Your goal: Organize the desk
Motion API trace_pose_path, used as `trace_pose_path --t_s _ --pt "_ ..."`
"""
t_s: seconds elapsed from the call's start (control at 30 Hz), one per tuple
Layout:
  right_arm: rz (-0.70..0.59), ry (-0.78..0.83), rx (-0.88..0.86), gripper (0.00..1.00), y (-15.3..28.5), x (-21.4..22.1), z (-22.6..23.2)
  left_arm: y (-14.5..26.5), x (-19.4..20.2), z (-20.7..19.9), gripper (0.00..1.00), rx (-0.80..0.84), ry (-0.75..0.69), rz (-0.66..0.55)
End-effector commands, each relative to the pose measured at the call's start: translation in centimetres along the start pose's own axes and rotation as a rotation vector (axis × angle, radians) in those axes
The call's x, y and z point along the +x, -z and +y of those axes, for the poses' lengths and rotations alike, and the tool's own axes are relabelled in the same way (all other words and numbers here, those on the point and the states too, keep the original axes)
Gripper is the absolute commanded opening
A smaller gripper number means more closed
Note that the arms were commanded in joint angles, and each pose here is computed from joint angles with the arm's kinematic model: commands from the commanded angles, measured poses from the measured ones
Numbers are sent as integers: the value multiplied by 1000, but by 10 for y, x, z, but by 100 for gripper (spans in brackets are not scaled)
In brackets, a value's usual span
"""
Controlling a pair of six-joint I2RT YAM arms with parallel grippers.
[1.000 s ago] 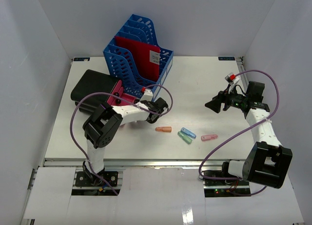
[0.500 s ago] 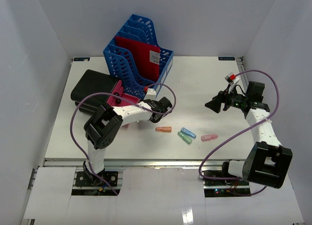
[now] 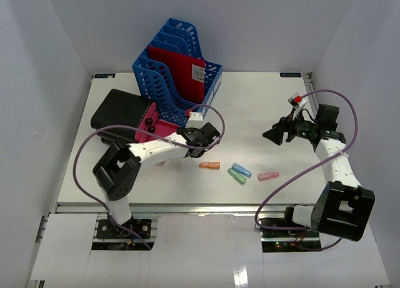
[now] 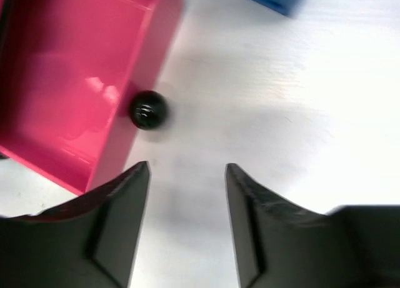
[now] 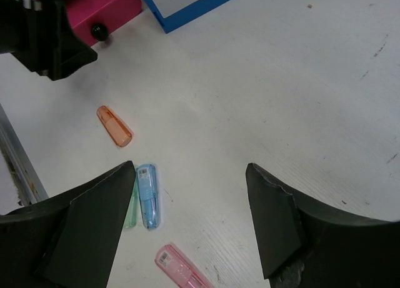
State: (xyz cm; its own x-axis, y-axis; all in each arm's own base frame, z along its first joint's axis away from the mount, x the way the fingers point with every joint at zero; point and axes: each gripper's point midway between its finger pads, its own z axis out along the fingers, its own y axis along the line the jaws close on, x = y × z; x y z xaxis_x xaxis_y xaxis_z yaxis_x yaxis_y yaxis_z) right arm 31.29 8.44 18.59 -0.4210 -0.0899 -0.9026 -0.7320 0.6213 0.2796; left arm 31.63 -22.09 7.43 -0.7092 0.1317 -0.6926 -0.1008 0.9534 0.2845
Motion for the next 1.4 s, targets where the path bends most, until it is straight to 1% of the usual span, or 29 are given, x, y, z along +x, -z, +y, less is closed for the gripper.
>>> trace_pose_path --t_s 0.0,0.03,0.1,0.13,0.2,0.27,0.3,0.37,0.4,0.43,0.47,0.5,0.57,0.63,0.73,0.83,0.9,1.03,1.1,1.2,1.23,1.37 --pt "-14 46 -20 78 3 -9 7 55 -27 -23 66 341 71 -34" --pt "-13 55 -29 78 3 -8 9 64 -19 -25 68 414 72 -21" --pt "-7 75 -56 79 3 -7 14 68 -1 -24 71 469 91 16" --pt "1 128 -81 81 0 -7 20 76 5 -25 71 520 113 35" --pt "80 187 -137 83 -8 7 37 99 8 -23 72 625 156 50" --pt "181 318 -207 84 -24 26 60 109 14 -17 74 669 177 57" --pt "220 382 -246 85 -33 36 73 118 11 -11 77 698 192 37" --pt "301 513 -331 90 -50 58 101 143 -5 11 88 760 239 -50" --pt "318 572 -370 93 -58 65 114 155 -14 23 94 784 265 -105" --pt "325 621 -393 96 -65 69 123 164 -21 34 98 799 285 -149" --pt "322 656 -396 99 -72 71 126 169 -26 41 98 803 300 -180" --pt "343 691 -403 97 -79 75 136 181 -34 54 98 827 322 -232" --pt "369 739 -403 93 -100 77 145 196 -42 72 98 854 360 -298" --pt "415 764 -395 90 -115 83 155 209 -48 89 98 873 397 -348" --pt "524 785 -322 90 -145 95 159 220 -47 104 98 902 426 -383" --pt "604 787 -262 90 -166 109 155 232 -45 115 98 943 450 -406" --pt "647 776 -239 92 -175 116 151 242 -45 124 98 970 473 -426" --pt "677 767 -222 96 -183 120 147 251 -41 140 98 990 514 -442" --pt "708 755 -235 100 -183 129 146 252 -39 146 98 992 531 -447" --pt "759 734 -259 85 -182 147 144 253 -35 148 98 996 538 -443" --pt "772 728 -265 81 -182 151 144 252 -35 149 98 996 541 -441" --pt "807 719 -279 63 -179 162 142 255 -35 153 98 1001 559 -449"
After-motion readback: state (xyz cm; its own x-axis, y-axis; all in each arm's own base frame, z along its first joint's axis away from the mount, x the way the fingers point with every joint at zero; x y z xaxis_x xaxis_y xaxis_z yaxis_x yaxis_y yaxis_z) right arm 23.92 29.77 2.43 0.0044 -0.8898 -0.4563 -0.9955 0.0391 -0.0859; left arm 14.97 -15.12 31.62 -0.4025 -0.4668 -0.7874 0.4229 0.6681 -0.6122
